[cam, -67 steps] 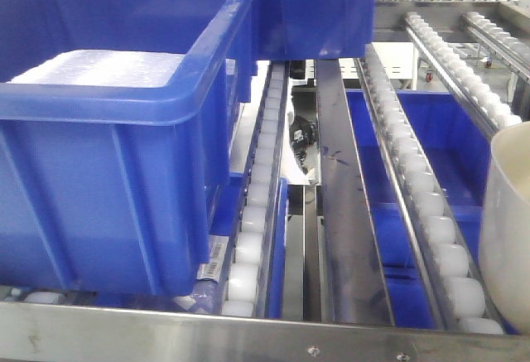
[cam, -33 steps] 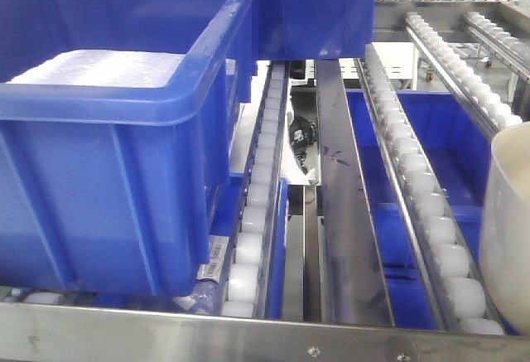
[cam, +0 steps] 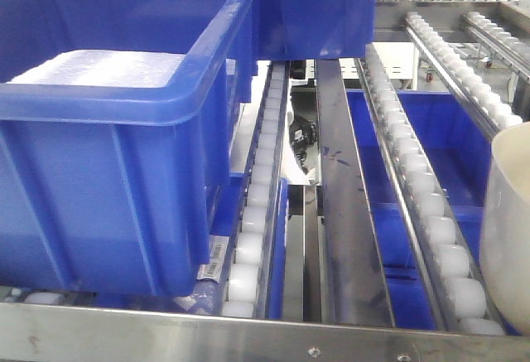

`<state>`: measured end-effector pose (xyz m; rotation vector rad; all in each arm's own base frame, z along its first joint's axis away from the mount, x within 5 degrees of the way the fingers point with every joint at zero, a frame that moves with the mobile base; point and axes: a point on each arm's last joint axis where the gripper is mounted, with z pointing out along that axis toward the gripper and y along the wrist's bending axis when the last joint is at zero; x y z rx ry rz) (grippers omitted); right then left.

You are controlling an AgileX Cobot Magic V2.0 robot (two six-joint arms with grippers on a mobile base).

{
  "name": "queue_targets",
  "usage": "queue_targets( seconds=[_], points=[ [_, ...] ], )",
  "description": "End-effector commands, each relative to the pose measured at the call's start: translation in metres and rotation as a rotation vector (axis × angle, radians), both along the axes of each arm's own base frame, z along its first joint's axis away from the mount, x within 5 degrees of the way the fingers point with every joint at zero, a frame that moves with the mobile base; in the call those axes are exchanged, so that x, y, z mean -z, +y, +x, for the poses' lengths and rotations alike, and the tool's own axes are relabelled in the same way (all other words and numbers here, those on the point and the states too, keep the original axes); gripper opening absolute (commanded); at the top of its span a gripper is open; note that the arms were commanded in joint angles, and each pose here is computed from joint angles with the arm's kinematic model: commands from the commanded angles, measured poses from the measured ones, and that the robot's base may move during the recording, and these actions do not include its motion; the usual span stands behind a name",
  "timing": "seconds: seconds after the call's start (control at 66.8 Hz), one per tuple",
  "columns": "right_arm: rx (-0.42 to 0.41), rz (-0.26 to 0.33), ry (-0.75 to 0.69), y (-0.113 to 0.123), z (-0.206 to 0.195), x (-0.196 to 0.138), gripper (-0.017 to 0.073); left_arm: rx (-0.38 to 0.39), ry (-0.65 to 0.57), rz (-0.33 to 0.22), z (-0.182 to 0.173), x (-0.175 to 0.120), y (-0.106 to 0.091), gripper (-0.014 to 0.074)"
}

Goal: Move white bin to right shelf second layer

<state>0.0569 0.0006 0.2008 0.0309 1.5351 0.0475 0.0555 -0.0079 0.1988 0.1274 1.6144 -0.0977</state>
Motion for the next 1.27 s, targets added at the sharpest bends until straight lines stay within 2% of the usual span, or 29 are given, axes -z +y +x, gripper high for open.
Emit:
queue_targets(
  seconds=[0.0,1.257],
  points=[
    [0.005,0.013,-0.115,-0.0006,-0.0033,-0.0137,0.0043,0.004,-0.064,-0.012,0.0004,0.0037,-0.0003,0.0085],
    [0.004,0.013,-0.104,-0.0005,-0.0031,-0.0128,0.0043,0.004,-0.064,-0.012,0.0004,0.0037,-0.0003,0.0085]
  ],
)
